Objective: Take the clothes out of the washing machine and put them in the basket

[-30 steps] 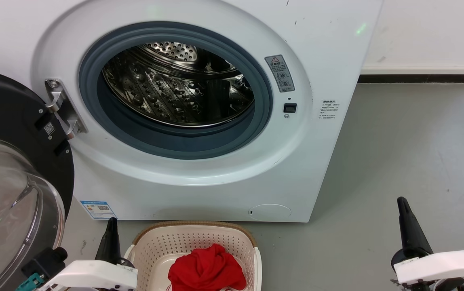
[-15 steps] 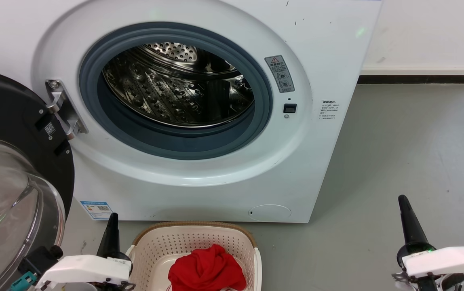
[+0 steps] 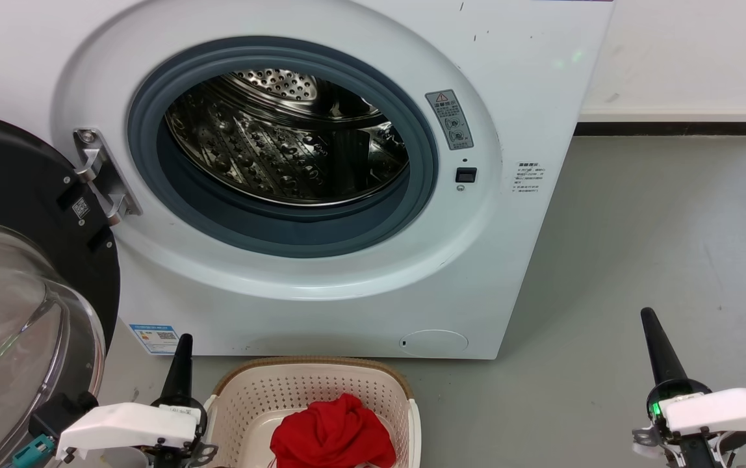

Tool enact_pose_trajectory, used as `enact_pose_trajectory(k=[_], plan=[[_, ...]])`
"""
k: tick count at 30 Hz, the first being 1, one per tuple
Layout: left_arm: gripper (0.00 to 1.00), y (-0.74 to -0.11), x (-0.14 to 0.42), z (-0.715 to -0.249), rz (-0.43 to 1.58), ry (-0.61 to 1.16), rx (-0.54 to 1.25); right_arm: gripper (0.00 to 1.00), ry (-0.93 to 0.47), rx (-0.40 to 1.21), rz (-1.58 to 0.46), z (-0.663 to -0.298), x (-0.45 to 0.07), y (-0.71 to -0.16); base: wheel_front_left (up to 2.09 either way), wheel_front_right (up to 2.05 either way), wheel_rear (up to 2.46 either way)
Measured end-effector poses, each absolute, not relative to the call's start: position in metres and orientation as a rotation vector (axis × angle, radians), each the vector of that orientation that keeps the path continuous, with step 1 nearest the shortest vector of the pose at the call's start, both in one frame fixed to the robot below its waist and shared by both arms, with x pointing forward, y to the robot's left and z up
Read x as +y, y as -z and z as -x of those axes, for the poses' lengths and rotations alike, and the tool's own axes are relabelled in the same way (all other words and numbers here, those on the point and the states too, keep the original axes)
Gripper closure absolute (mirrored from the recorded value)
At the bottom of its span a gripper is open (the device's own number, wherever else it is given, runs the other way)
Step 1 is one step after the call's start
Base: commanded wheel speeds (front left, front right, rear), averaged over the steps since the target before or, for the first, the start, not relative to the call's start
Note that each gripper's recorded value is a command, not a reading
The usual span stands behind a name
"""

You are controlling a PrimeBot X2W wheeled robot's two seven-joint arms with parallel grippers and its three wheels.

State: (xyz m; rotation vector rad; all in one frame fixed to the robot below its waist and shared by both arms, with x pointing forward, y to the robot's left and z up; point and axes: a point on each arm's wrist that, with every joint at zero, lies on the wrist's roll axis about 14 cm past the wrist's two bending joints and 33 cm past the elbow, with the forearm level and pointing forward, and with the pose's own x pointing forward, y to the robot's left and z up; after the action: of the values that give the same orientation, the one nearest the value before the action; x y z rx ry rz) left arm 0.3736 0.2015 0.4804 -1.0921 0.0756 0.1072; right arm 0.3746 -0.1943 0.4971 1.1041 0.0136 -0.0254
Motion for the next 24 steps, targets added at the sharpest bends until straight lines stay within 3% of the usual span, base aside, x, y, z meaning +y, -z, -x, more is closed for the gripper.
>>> enact_pose_trajectory(k=[24], plan=[[1.0,-0.4895,0.2005,-0.3803,1.328,-0.069,0.052,1.0,0.027,0.017,-1.331,-0.3806,-0.1977,-0.4987,0.0,0.0,0.0]])
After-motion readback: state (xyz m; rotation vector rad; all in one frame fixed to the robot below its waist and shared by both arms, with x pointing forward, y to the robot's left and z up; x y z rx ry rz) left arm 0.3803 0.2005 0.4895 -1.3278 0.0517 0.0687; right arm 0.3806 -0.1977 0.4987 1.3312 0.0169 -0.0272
